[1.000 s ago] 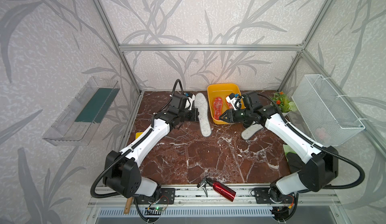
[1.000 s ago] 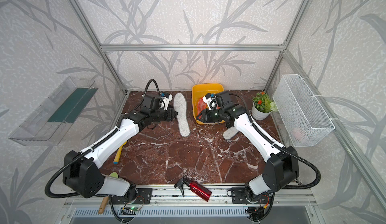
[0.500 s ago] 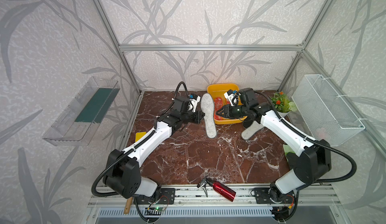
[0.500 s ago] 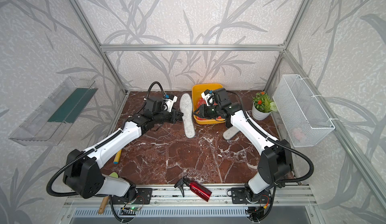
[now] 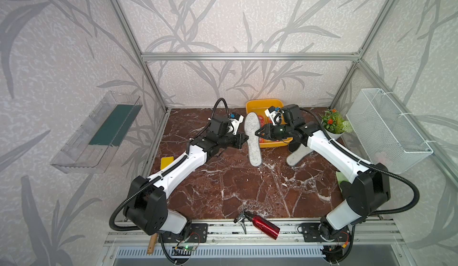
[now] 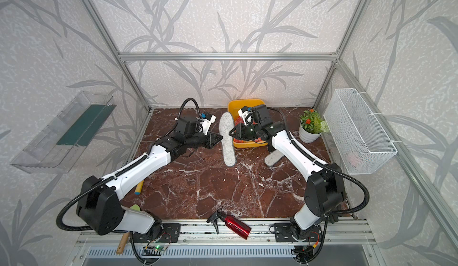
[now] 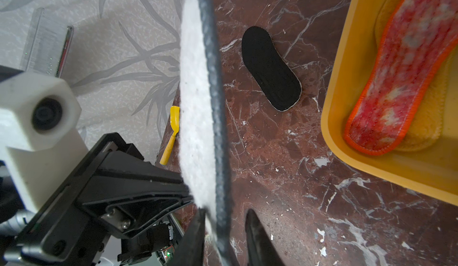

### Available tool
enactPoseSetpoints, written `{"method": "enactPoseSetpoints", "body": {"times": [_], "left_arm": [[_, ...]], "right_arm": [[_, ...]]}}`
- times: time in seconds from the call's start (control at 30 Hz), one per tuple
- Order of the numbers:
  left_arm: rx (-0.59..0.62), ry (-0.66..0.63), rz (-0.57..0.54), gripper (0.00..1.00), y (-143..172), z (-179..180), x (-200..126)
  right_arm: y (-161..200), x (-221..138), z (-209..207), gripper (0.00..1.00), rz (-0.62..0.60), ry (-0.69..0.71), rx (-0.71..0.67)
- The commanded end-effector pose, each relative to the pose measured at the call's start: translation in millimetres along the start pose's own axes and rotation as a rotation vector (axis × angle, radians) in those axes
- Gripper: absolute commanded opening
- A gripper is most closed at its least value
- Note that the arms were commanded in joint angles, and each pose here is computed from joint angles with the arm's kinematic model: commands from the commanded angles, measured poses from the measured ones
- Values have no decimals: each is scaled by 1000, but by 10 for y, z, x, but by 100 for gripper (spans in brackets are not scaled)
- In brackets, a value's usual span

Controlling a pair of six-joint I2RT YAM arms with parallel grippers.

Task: Put the insoles into the storage box
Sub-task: Pick up the insole from the center of the board.

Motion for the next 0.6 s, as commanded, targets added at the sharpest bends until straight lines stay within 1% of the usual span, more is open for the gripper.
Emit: {"method": "enactPoseSetpoints", "body": {"times": [0.0,0.13,0.2,0.33,0.37,0.43,0.47,0.57], "left_arm": [[41,30,-7,0,-57,-83,11],[43,28,-6,0,-56,-88,5],[44,29,-5,0,-57,-94,3],[31,5,-9,0,-52,-69,-2],[24,-7,-13,4,-45,-52,-6],[16,-11,-27,30,-42,-48,-25],[12,-19,-38,38,-46,-43,-39],[-3,-60,-74,52,-62,-7,-101]], "right_arm": [[-88,7,95,23,-18,-46,-18],[-84,16,94,12,-18,-53,-16],[-83,22,102,0,-20,-66,-21],[-85,9,119,0,-42,-86,-36],[-85,-4,130,0,-49,-87,-45],[-96,-36,150,0,-65,-88,-61],[-104,-52,156,0,-73,-85,-67],[-108,-87,164,0,-93,-81,-72]]}}
Point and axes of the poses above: each gripper's point midway between its finger pads, its own x axis out along the fingers, its own z axis along the line the jaws close on, y = z × x, the point moved 6 cm from there along -x, back along the fingers, and after that the axes turned 4 degrees about -x, right-handed, at the moved point
